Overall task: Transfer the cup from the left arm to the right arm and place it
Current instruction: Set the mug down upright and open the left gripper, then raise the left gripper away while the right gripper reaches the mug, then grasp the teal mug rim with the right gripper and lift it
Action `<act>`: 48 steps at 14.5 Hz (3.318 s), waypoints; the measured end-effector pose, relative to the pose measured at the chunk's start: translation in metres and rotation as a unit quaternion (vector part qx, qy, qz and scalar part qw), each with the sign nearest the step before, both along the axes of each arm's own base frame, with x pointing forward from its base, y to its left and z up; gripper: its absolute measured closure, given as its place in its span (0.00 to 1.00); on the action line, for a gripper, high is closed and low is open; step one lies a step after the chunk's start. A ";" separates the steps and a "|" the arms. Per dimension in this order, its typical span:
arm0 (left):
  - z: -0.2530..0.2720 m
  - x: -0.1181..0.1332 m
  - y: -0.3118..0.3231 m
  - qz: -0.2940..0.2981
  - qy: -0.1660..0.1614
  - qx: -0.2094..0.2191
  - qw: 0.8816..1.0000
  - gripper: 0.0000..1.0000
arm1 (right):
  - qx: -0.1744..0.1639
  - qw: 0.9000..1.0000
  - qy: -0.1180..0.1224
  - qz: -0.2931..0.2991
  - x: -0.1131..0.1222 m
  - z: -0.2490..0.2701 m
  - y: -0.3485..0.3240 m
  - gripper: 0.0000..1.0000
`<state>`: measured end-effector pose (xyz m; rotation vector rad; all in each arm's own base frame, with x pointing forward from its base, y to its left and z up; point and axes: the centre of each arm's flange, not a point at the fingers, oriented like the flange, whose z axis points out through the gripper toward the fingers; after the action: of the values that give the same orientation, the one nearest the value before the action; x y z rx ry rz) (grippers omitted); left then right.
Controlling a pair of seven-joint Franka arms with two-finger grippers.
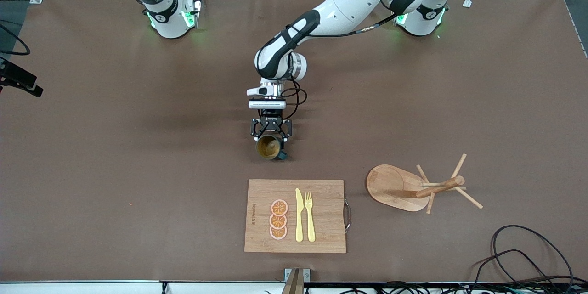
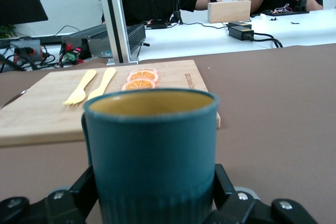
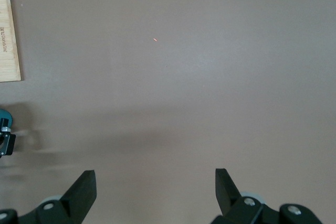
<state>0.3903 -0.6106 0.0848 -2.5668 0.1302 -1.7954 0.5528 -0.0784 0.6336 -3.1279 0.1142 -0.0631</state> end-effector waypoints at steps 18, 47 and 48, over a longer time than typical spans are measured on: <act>0.371 -0.036 0.017 0.303 0.350 -0.145 0.874 0.00 | 0.032 0.992 0.056 -0.113 0.048 -0.087 0.127 0.00; 0.568 0.113 0.561 0.054 0.567 -0.003 0.822 0.00 | 0.021 0.983 0.042 -0.179 0.014 -0.385 0.539 0.52; 0.568 0.114 0.563 0.043 0.567 0.005 0.823 0.00 | 0.021 0.984 0.040 -0.171 0.016 -0.384 0.537 0.63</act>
<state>0.5043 -0.0473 0.6524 -3.1262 0.0119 -0.0203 0.5685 0.4585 0.2497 -3.0306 0.6423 0.0620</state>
